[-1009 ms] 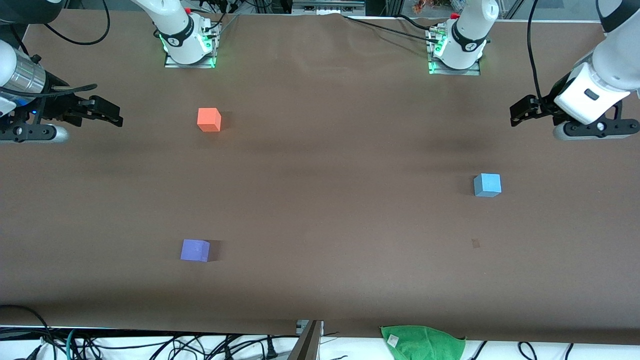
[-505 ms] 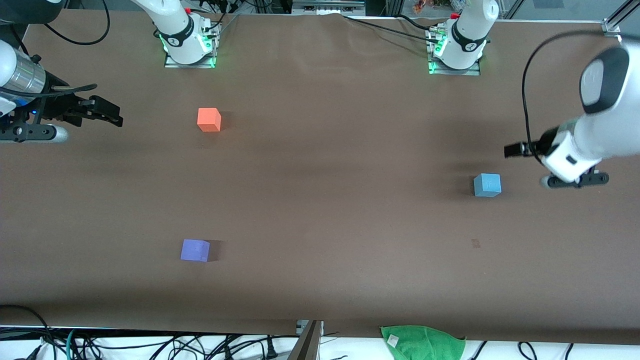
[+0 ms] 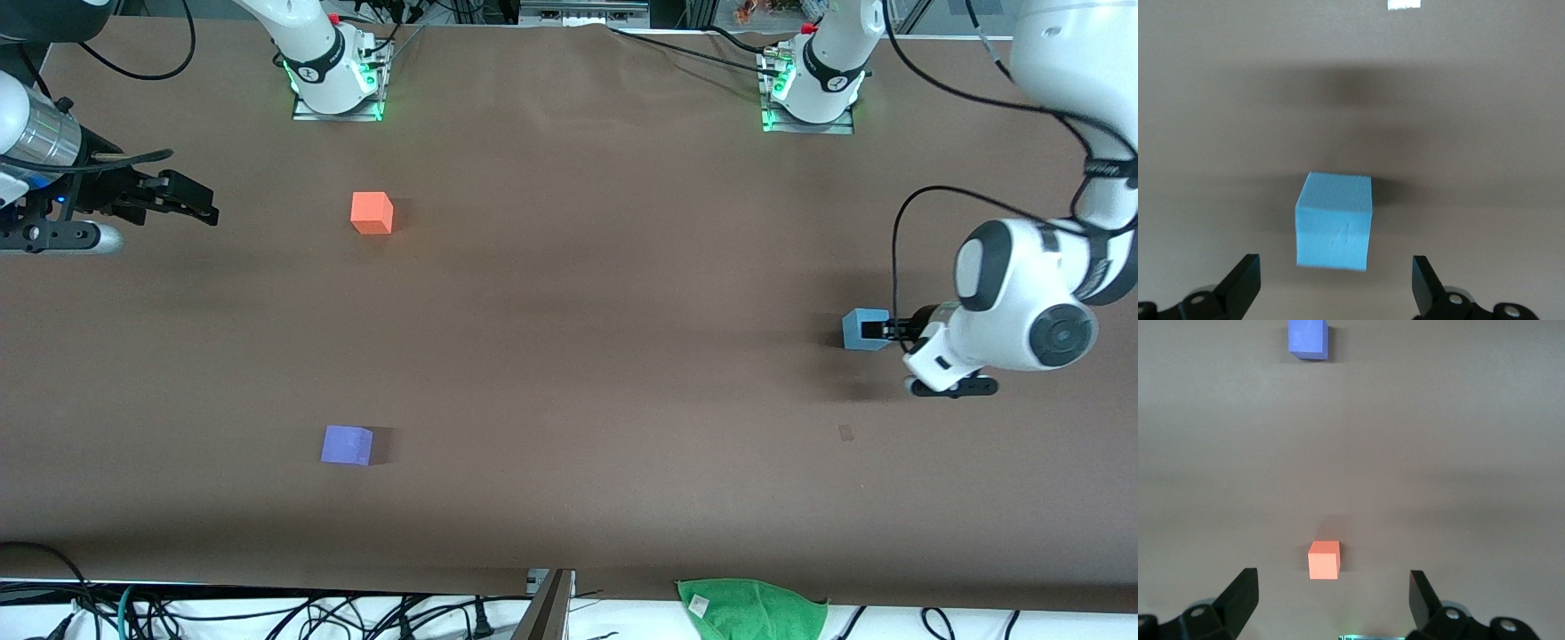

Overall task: Place blue block between orange and purple blocks
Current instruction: 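Reach the left gripper down over the light blue cube, then close the left gripper on the light blue cube and lift it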

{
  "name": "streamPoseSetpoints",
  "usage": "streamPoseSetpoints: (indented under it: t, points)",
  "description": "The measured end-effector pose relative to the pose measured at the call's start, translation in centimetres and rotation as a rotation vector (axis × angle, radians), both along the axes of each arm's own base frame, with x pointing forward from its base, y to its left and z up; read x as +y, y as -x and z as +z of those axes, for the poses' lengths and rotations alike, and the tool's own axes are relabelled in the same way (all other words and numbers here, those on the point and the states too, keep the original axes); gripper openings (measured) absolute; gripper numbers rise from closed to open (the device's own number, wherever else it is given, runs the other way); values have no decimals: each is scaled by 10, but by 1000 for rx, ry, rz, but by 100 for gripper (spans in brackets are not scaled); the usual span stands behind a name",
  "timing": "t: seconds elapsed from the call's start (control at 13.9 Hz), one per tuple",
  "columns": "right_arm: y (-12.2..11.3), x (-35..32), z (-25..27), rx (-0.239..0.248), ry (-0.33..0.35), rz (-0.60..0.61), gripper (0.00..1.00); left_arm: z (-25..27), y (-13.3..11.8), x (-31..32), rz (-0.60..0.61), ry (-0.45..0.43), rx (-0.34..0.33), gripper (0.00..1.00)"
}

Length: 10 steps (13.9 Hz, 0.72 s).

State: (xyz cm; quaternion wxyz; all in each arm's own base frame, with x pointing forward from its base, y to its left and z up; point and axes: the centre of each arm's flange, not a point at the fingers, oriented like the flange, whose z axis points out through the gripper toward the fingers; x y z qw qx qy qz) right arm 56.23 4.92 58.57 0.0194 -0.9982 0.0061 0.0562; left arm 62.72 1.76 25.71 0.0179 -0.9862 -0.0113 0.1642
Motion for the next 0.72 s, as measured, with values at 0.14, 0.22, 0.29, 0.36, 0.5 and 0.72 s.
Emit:
streamPoseSetpoints:
  t: [0.14,0.22,0.29,0.36,0.5,0.72]
  points:
    - [0,0,0,0,0,0,100,-22,7,-3,-33,-20,-8,100]
    - [0,0,0,0,0,0,100,-30,12,-4,-42,-23,-4,100]
    - [0,0,0,0,0,0,100,-36,17,-5,-46,-23,5,100]
    - [0,0,0,0,0,0,100,-40,20,-6,-49,-22,12,100]
    - [0,0,0,0,0,0,100,-50,27,-8,-54,-18,11,100]
    - [0,0,0,0,0,0,100,-70,37,-11,-61,-10,1,100]
